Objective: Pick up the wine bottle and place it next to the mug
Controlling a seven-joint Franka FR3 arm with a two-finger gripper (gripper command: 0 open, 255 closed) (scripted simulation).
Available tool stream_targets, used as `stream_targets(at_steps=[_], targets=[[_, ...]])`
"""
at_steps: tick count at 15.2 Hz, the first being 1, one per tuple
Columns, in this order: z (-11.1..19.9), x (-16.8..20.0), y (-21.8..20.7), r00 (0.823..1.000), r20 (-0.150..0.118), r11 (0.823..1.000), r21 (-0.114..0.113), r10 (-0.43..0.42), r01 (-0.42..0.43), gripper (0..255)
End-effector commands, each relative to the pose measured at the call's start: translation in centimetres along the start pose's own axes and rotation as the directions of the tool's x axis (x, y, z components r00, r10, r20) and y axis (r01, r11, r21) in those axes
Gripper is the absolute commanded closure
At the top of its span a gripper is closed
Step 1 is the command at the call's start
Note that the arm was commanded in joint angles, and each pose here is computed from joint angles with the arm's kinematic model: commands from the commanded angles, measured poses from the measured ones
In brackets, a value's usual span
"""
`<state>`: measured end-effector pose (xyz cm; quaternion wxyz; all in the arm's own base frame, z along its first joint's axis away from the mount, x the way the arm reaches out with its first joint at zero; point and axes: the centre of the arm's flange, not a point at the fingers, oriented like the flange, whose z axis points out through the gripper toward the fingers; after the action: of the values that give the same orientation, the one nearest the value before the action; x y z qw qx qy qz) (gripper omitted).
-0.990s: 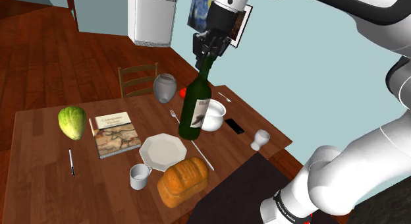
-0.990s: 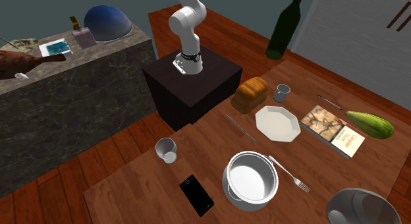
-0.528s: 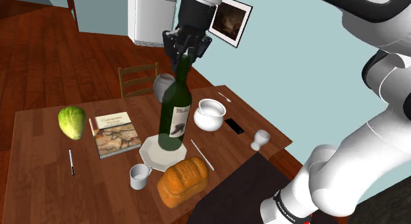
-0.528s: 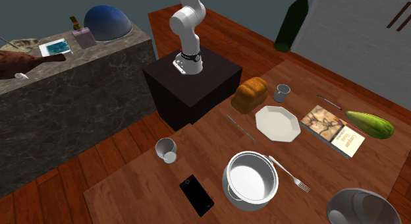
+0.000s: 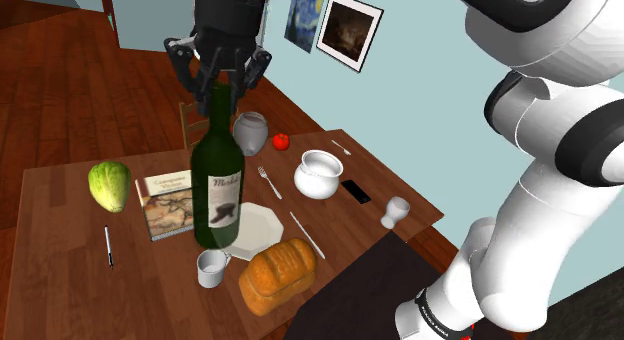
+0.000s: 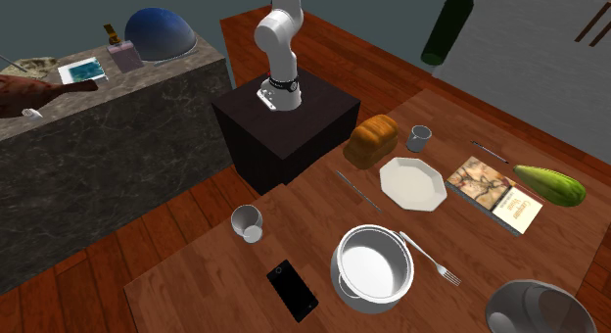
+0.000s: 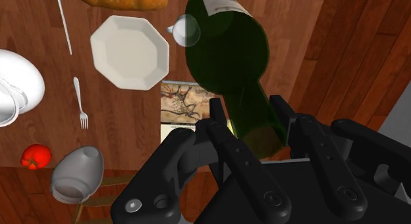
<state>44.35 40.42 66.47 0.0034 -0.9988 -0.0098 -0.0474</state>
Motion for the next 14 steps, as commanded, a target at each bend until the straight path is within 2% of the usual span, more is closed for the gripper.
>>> stream_targets(at_steps=[1, 3, 14], targets=[[0.0, -0.3, -2.7, 1.0, 0.0, 1.0, 0.0, 0.002, -0.002, 255], [0.0, -0.3, -4.3, 1.0, 0.0, 1.0, 0.0, 0.002, -0.002, 255], [5.8, -0.9, -4.2, 1.0, 0.0, 1.0, 0.0, 0.002, -0.002, 255]])
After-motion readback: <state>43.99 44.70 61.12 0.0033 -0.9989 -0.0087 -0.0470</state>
